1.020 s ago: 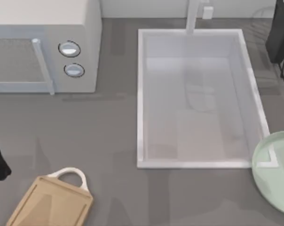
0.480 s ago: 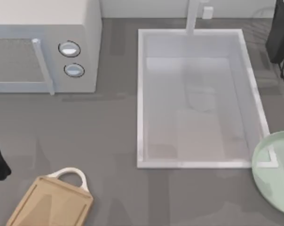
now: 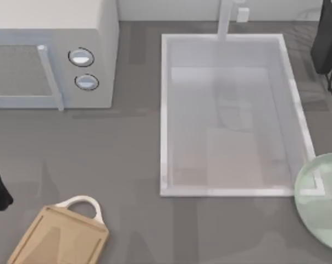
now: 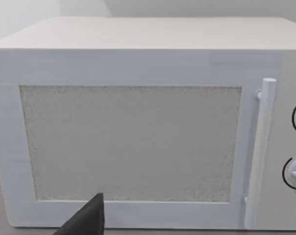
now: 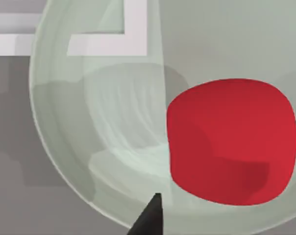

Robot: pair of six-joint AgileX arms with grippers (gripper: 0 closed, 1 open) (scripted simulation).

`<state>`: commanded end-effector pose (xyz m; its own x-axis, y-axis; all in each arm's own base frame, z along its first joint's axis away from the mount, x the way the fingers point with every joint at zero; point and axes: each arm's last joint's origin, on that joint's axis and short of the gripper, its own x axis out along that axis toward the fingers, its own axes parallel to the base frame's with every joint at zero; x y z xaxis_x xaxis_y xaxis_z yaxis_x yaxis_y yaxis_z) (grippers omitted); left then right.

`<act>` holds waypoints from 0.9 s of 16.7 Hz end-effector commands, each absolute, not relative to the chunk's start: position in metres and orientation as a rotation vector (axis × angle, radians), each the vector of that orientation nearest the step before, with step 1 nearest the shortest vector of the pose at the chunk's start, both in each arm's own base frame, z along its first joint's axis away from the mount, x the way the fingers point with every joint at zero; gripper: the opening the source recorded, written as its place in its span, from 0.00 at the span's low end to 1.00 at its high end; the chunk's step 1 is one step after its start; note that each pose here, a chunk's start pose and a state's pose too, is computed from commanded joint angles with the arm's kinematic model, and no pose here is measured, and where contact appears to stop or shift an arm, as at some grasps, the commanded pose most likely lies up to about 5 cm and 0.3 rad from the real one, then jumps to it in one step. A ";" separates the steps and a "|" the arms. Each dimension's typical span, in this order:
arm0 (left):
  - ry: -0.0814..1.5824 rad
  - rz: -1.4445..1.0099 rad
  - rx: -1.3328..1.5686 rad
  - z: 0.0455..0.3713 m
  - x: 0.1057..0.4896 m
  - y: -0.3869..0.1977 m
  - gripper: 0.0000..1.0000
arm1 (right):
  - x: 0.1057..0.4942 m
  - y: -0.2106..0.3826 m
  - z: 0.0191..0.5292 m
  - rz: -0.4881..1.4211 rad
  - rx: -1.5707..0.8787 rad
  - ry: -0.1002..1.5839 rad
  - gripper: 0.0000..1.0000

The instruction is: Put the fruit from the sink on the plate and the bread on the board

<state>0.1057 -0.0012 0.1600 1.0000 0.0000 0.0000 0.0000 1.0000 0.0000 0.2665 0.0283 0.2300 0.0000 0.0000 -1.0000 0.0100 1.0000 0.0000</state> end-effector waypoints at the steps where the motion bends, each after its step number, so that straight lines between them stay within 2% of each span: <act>1: 0.000 0.000 0.000 0.160 0.106 -0.001 1.00 | 0.267 0.028 0.230 -0.008 0.008 1.571 0.90; 2: 0.000 0.000 0.000 0.160 0.106 -0.001 1.00 | 0.267 0.028 0.230 -0.008 0.008 1.571 0.98; 3: 0.000 0.000 0.000 0.160 0.106 -0.001 1.00 | 0.267 0.028 0.230 -0.008 0.008 1.571 1.00; 12: 0.000 0.000 0.000 0.160 0.106 -0.001 1.00 | 0.267 0.029 0.230 -0.007 0.007 1.570 1.00; 15: 0.000 0.000 0.000 0.160 0.106 -0.001 1.00 | 0.258 0.026 0.230 -0.002 0.011 1.517 1.00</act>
<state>0.1057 -0.0012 0.1600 1.0000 0.0000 0.0000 0.0000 1.0000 0.0000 0.2582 0.0264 0.2299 0.0539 0.0051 -0.9985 0.0084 0.9999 0.0056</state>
